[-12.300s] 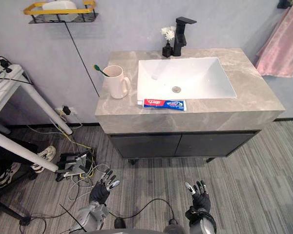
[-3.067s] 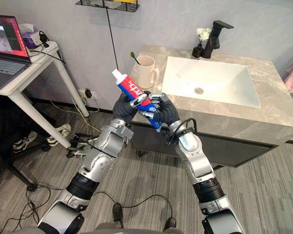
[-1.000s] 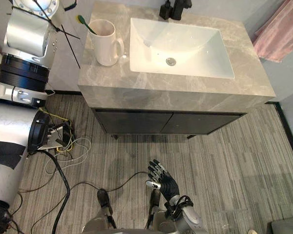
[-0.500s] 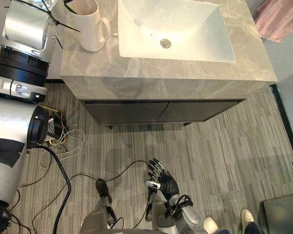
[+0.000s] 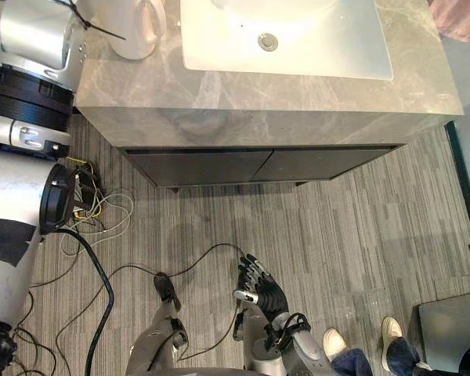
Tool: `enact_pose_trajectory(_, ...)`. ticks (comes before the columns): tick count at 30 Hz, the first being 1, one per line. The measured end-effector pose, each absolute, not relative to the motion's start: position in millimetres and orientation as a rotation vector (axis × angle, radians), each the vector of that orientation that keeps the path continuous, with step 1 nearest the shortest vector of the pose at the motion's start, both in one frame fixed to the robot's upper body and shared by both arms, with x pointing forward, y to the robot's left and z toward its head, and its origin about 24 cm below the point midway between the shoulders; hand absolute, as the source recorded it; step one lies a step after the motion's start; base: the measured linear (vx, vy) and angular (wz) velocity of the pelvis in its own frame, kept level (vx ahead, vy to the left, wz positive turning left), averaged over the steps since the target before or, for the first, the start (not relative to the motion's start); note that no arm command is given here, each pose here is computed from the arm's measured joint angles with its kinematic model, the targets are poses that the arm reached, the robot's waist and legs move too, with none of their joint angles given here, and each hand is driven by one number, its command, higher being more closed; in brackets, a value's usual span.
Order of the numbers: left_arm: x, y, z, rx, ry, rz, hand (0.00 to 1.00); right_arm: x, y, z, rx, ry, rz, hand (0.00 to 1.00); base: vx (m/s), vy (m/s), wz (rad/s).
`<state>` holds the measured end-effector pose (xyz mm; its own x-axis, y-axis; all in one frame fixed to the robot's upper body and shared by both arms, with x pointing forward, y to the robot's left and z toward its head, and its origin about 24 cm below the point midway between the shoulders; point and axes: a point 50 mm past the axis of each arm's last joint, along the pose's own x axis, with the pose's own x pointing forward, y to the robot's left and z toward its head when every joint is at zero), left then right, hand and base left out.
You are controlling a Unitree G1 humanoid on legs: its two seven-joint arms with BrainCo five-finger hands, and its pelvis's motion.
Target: Organize washtable
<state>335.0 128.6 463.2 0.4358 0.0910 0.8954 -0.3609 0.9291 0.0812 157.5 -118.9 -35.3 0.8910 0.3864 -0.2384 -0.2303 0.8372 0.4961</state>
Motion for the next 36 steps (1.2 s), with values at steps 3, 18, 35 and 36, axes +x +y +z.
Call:
enact_pose_trajectory(3,335.6,129.0,462.8,0.278,-1.083,0.287,1.00,157.5,-119.0,-35.2,0.476,0.339,0.333,0.00,0.00,0.000,0.00)
enact_pose_trajectory(18,339.2,132.5,460.6,0.273,-1.061,0.295,1.00,156.6,-123.5,-36.5,0.457,0.338,0.330,0.00,0.00,0.000,0.00)
enact_pose_trajectory(35,340.7,132.4,457.9,0.258,-1.056,0.289,1.00,154.1,-127.7,-41.5,0.439,0.362,0.325,0.00,0.01,-0.002,0.01)
enact_pose_trajectory(36,342.1,131.2,455.6,0.256,-1.050,0.284,1.00,154.1,-127.8,-41.5,0.438,0.363,0.326,0.00,0.00,0.000,0.00)
